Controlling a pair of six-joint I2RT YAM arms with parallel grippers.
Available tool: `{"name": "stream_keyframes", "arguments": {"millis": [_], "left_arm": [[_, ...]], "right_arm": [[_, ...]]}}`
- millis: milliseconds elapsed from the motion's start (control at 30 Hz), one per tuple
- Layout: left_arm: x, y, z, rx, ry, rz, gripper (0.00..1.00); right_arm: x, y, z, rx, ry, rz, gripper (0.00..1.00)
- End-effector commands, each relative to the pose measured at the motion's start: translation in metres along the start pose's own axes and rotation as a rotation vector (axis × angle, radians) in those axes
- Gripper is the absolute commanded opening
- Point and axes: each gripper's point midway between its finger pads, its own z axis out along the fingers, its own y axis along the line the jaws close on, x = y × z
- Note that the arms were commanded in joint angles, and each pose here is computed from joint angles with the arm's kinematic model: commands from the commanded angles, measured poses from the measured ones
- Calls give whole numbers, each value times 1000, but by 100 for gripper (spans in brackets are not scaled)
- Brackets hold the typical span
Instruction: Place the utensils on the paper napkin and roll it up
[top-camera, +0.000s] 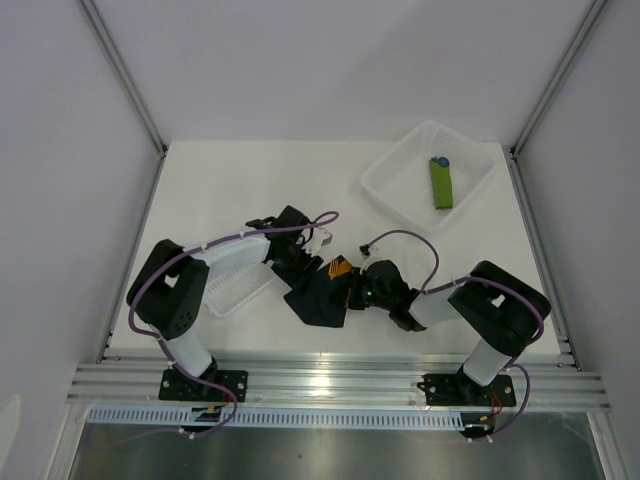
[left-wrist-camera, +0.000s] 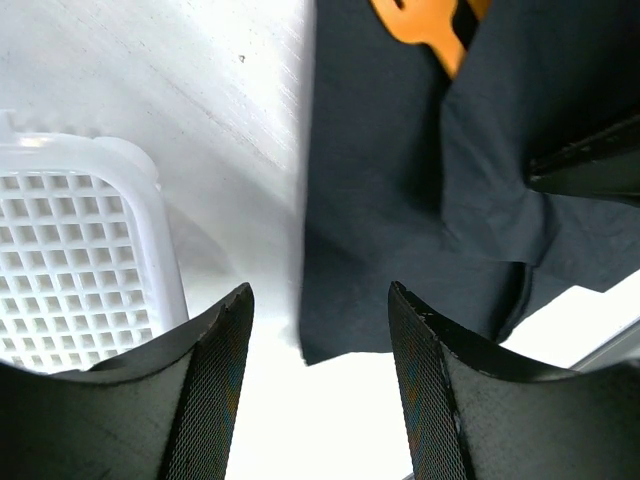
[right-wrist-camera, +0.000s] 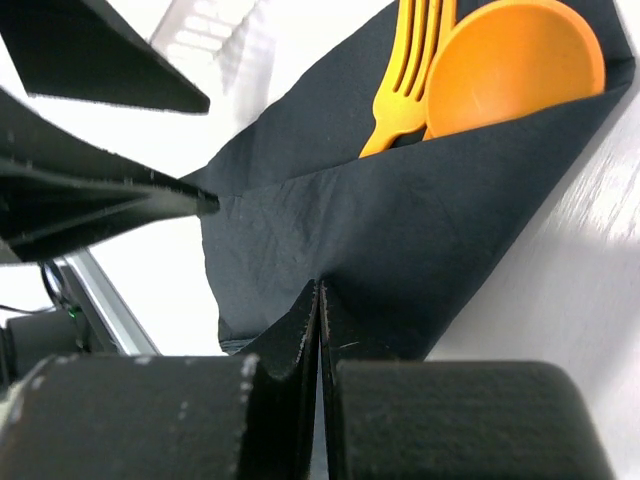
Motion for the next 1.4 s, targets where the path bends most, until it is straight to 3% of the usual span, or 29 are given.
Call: {"name": "stream_keyframes", "arguments": {"millis": [0,567,1367], "left_arm": [[4,2,-2,-4,9,18,60],[58,-24,-2,111,181,-16,58],[70,-42,19,170,278,-23,39]], "right_arm": [[20,-17,-12,66,63,-88,0],[14,-8,-23,110,-35,-142,0],[11,-13,-31,152,-129,-115,0]]}}
